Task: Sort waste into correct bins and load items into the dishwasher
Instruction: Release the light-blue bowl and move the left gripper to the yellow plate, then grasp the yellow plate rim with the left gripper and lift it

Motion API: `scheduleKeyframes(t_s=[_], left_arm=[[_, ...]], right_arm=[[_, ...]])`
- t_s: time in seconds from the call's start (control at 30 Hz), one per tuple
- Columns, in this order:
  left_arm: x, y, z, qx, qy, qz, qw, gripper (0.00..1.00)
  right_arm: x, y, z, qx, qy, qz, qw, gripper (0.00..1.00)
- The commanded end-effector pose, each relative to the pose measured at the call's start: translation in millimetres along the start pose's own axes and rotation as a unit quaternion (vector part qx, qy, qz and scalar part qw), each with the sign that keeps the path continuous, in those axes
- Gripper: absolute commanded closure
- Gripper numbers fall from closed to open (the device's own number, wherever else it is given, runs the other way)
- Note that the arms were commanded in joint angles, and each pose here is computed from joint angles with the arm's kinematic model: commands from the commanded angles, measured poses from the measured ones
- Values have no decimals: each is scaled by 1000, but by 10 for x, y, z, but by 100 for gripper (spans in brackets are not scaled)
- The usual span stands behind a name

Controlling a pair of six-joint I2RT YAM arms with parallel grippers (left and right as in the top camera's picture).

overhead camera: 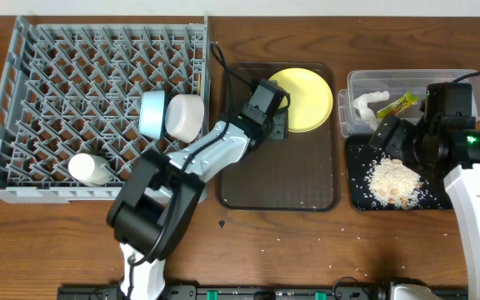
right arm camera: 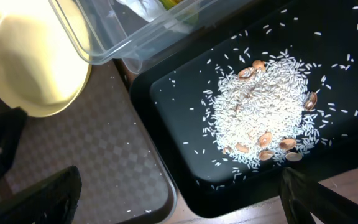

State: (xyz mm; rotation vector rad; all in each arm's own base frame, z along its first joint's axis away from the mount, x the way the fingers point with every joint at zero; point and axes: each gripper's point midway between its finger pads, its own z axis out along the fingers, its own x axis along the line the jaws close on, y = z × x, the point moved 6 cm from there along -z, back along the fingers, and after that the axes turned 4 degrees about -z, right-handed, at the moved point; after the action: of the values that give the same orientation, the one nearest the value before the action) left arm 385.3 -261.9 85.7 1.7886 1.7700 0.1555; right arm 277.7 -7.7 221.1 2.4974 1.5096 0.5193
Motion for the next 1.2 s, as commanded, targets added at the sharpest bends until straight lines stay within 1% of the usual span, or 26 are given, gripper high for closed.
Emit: scheduleKeyframes(t_s=[0.0,0.1,0.2,0.27,0.43,0.47,0.5,0.77,0.97,1.03,1.1,1.13,1.17], left_arm=[[119,-173,225,33,15,-12,999,42],[169,-247,252,49,27,-11,998,51],[215,-311,210,69,41,-10,997,63],[245,-343,149,82,52,-3,995,73],[261,-344,-101,99,67,1,993,81],[254,-325,-144,97,67,1,993,89],[248,-303,-176,94,65,1,993,92],[318,-27,-421,60,46,-20,997,93],[344,269,-756,51,-59,-24,997,92],[358,292,-798,59,-84,-26,994,92],[345,237,-780,78,-102,-26,991,75],[331,190,-763,88,-106,-22,990,69],[320,117,-718,100,-103,-16,989,60]], right_arm=[[-7,16,-49,-10,-2,0,1000,1],[-8,15,-49,-10,-2,0,1000,1],[-8,15,-49,-10,-2,0,1000,1],[-8,15,-49,-10,-2,0,1000,1],[-8,15,-49,-10,-2,0,1000,1],[-8,15,-49,-10,-2,0,1000,1],[-7,16,-49,-10,-2,0,1000,1],[-8,15,-49,-10,-2,0,1000,1],[-7,16,-49,-10,-2,0,1000,1],[-8,15,-49,-10,-2,0,1000,1],[-7,16,-49,-10,-2,0,1000,1],[-7,16,-49,-10,-2,0,1000,1],[-7,16,-49,-10,-2,0,1000,1]])
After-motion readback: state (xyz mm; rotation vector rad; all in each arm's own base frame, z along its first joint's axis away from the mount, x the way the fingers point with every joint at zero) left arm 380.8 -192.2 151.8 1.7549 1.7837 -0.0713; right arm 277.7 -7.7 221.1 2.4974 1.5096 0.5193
